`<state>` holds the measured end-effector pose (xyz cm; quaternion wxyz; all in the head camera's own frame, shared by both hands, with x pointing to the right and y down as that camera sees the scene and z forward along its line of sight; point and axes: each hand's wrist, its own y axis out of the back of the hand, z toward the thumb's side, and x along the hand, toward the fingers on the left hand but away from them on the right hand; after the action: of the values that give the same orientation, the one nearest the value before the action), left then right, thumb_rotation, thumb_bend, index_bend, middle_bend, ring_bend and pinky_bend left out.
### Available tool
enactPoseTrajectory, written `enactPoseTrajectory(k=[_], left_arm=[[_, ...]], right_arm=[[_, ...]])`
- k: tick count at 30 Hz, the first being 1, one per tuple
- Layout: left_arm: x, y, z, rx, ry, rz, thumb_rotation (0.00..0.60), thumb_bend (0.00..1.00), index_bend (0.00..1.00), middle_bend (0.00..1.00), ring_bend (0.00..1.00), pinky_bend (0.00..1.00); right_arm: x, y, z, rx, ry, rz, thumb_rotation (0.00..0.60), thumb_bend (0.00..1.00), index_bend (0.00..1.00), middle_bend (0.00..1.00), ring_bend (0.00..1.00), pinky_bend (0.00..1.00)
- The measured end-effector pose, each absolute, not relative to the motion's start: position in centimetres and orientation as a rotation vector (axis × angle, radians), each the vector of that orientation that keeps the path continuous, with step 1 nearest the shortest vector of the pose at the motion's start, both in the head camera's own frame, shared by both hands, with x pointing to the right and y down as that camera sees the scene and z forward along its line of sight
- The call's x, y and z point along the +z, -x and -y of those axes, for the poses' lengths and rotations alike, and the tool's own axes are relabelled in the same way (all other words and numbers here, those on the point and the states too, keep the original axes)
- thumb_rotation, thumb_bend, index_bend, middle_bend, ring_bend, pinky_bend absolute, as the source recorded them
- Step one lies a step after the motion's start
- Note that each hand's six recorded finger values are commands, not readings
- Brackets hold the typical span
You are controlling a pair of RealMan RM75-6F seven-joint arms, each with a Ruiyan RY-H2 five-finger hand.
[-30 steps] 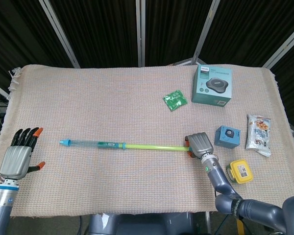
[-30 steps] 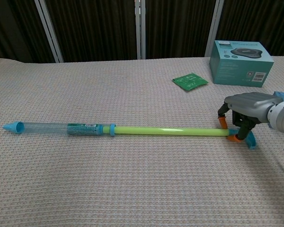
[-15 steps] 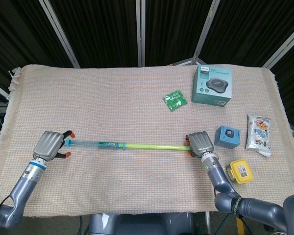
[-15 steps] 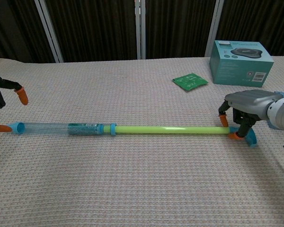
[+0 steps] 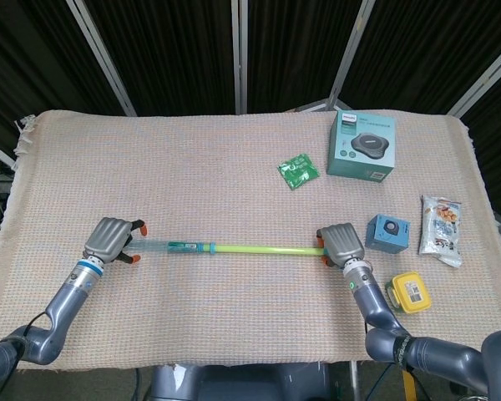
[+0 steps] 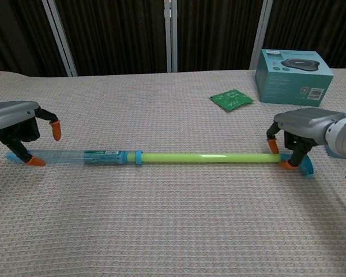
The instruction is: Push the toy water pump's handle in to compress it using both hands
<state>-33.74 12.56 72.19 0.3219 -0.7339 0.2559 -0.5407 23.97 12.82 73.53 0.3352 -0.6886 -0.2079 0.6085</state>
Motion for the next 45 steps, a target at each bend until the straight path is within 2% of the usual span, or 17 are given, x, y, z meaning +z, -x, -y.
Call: enactPoseTrajectory(k=[7, 15, 22, 26, 30, 45], left_arm=[[73.7, 33.9, -12.7, -1.469, 1.943, -0.655, 0.6, 0.0, 0.45, 0.99, 0.91, 1.0], [74.8, 33.8, -12.7, -1.499, 1.967, -0.655, 0.6, 0.11, 0.46, 0.99, 0.91, 1.0], [75.2, 33.5, -12.6, -1.501, 1.976, -0.651, 0.6, 0.14, 0.46, 0.99, 0.91, 1.0], [75.1, 33.3, -12.5, -1.492, 1.984, -0.669, 0.6, 0.27, 0.53, 0.99, 0.91, 1.0], [75.0, 33.2, -12.3, -1.48, 1.985, -0.679, 0.6, 0.35, 0.64, 0.99, 0.91, 1.0], [74.4, 32.8, -12.2, -1.461, 2.004, -0.699, 0.6, 0.42, 0.78, 0.99, 0.91, 1.0]], right_arm=[[73.7, -23.9, -13.0, 1.592, 1.8, 0.544, 0.6, 0.42, 0.69, 1.0, 1.0, 1.0], [73.8, -23.9, -12.9, 1.589, 1.797, 0.545, 0.6, 0.43, 0.69, 1.0, 1.0, 1.0], [73.8, -23.9, -12.8, 1.59, 1.795, 0.549, 0.6, 0.43, 0.69, 1.0, 1.0, 1.0], [73.7, -24.0, -12.8, 1.591, 1.793, 0.55, 0.6, 0.43, 0.69, 1.0, 1.0, 1.0], [73.6, -24.1, -12.7, 1.59, 1.79, 0.552, 0.6, 0.43, 0.7, 1.0, 1.0, 1.0], [73.0, -23.9, -12.5, 1.577, 1.801, 0.576, 0.6, 0.44, 0.71, 1.0, 1.0, 1.0]])
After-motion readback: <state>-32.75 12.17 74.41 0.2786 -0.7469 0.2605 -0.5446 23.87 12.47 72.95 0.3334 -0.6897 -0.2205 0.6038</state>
